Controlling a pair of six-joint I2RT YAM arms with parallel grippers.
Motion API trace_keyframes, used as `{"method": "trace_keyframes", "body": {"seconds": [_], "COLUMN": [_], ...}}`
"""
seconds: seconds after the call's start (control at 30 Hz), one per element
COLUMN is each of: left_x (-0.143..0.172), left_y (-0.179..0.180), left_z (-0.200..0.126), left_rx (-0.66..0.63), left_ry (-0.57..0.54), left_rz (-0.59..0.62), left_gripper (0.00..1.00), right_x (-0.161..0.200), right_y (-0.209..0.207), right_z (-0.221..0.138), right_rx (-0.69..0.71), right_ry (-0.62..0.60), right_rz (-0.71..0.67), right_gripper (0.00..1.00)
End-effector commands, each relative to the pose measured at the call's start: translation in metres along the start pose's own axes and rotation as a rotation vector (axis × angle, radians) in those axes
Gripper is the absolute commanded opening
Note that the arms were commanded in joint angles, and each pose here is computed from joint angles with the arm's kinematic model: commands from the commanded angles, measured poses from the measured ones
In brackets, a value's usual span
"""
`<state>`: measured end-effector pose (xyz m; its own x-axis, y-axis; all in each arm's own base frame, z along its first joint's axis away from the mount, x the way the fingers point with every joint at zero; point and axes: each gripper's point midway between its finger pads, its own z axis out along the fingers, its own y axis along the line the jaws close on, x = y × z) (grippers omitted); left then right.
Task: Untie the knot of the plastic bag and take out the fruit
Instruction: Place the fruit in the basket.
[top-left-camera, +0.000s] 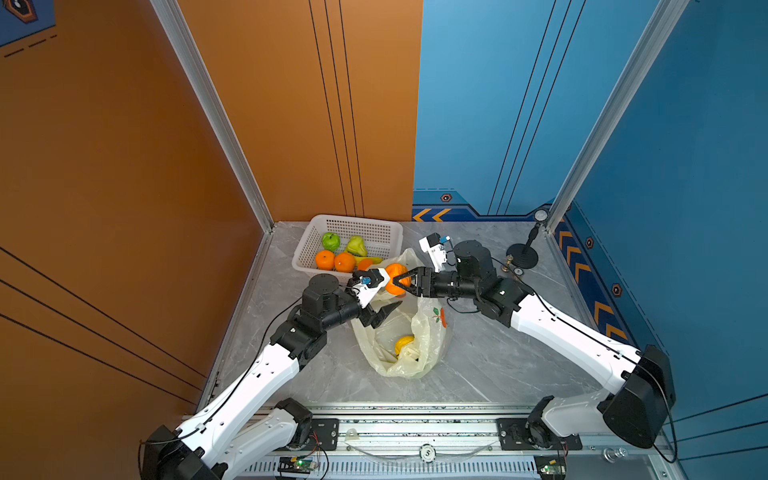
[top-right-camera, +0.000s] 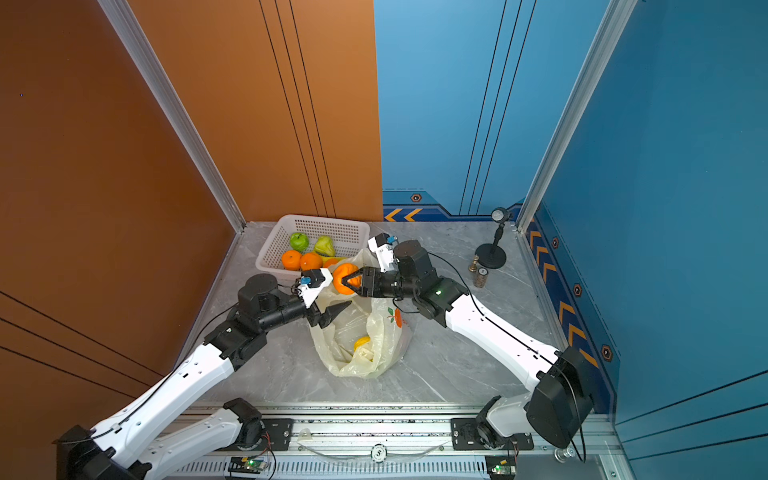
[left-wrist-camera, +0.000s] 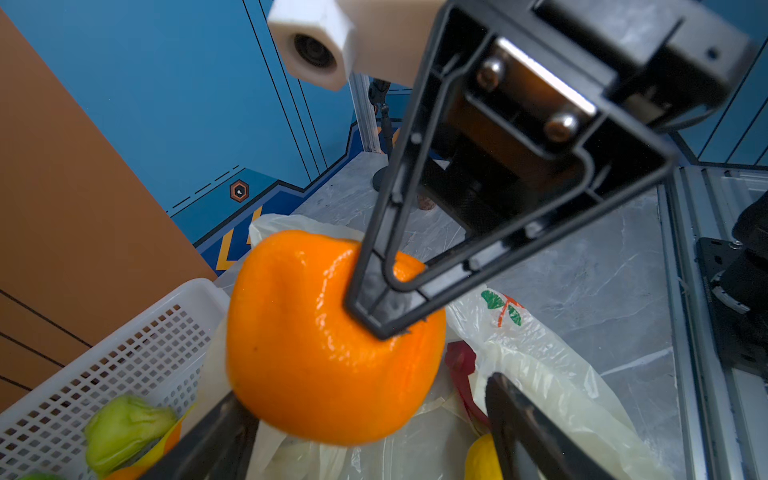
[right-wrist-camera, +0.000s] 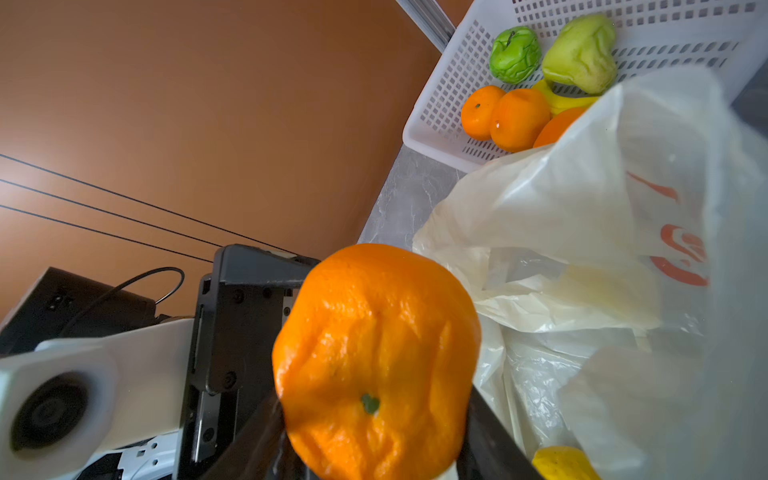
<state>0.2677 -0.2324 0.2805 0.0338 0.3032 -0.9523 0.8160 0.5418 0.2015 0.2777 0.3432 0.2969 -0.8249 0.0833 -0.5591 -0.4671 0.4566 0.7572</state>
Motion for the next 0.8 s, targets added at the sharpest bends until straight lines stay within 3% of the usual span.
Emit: {"method": "trace_keyframes", "body": {"seconds": [0.0, 0.17, 0.33, 0.43, 0.63, 0.77], "left_x": [-0.029, -0.022, -0.019, -0.02, -0.02, -0.019], "left_y": [0.006, 0.012, 0.027, 0.026, 0.009, 0.008], "left_z": [0.0, 0.003, -0.001, -0.001, 0.007, 0.008], "left_rx": [-0.022, -0.056, -0.149, -0.141, -0.029, -0.024], "left_ry": [-0.071, -0.036, -0.003, 0.005, -0.006, -0.003], "left_rz": [0.086, 0.103, 0.159, 0.187, 0.204, 0.203], "left_gripper": [0.85, 0.81, 0.9, 0.9, 0.71, 0.58], "right_x": [0.016, 0.024, 0.035, 0.039, 0.043, 0.04], "right_y": [0.012, 0.014, 0.011, 0.011, 0.013, 0.015], "right_z": [-0.004, -0.003, -0.005, -0.005, -0.001, 0.001], "right_rx": [-0.038, -0.037, -0.023, -0.024, -0.036, -0.038], "right_ry": [0.058, 0.091, 0.131, 0.146, 0.172, 0.164], "right_rz": [-0.021, -0.032, -0.03, -0.03, -0.03, -0.035], "right_gripper": [0.52, 0.52, 0.52, 0.52, 0.52, 0.53]}}
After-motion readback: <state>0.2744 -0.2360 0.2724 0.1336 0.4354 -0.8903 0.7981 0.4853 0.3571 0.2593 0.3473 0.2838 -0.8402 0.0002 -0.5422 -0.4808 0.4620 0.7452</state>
